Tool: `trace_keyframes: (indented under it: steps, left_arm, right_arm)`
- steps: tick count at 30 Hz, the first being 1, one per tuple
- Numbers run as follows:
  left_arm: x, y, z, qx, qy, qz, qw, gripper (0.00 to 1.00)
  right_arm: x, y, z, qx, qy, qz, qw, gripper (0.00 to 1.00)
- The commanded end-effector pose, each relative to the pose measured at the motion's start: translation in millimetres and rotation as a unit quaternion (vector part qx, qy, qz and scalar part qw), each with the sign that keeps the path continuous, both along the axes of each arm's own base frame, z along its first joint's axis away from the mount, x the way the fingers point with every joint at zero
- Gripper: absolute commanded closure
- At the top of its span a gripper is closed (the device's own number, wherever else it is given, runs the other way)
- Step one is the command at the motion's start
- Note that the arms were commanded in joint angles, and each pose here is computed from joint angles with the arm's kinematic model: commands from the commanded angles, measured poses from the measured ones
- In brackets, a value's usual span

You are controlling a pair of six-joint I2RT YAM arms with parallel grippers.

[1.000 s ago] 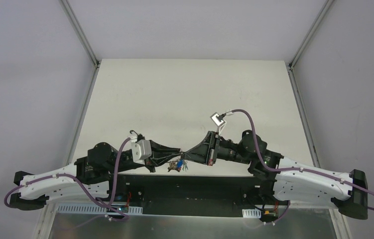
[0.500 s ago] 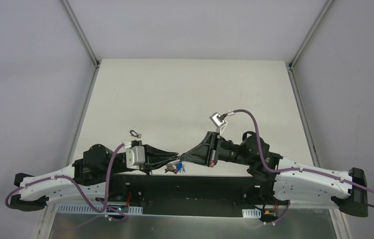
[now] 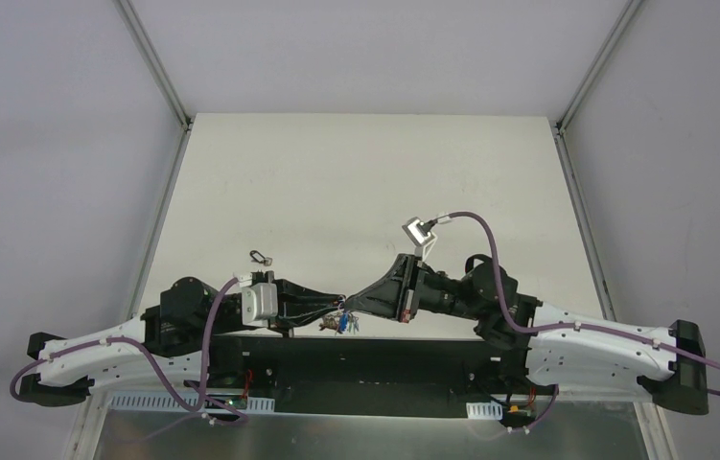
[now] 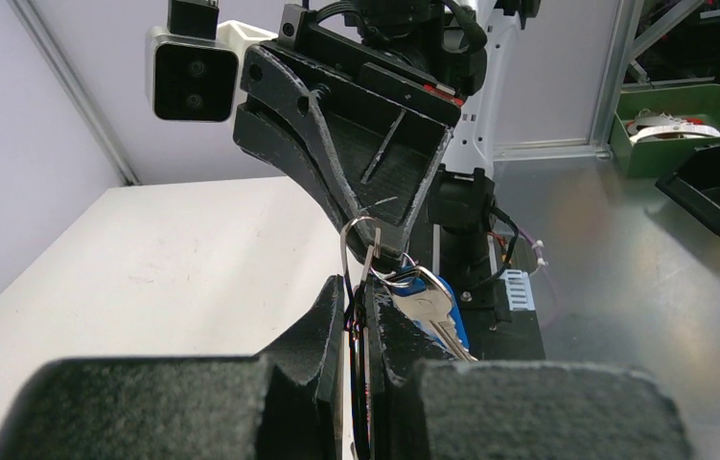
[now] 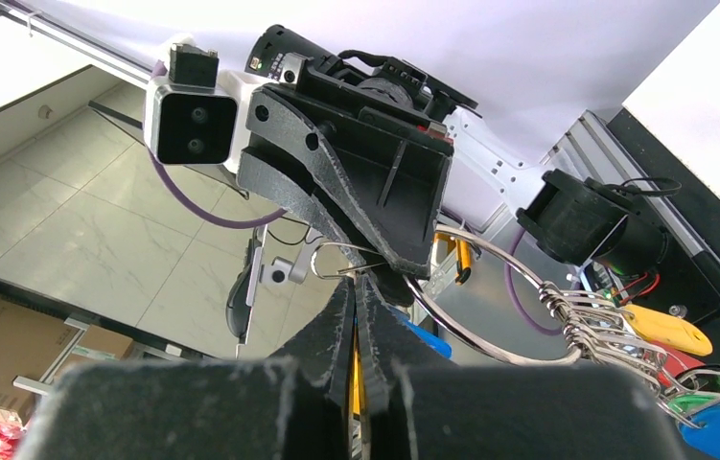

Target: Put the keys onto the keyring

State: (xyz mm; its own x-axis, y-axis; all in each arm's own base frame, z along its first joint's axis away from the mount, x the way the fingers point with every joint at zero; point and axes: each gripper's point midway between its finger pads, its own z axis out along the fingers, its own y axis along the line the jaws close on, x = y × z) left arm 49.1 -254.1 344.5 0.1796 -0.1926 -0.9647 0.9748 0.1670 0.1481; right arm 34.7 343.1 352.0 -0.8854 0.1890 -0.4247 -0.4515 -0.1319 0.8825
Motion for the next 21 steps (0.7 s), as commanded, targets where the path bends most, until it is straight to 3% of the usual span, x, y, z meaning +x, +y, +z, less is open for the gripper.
trace_keyframes:
  steps: [1, 21]
  left_arm:
    - [-9, 0, 20, -0.035, -0.020, -0.023, 0.999, 1.00]
    - [-7, 3, 25, -0.047, -0.017, -0.016, 0.999, 1.00]
  right_arm:
    - [5, -14, 42, 0.073, -0.017, -0.027, 0.997, 1.00]
    - [1, -23, 47, 0.072, -0.032, -0.034, 0.996, 1.00]
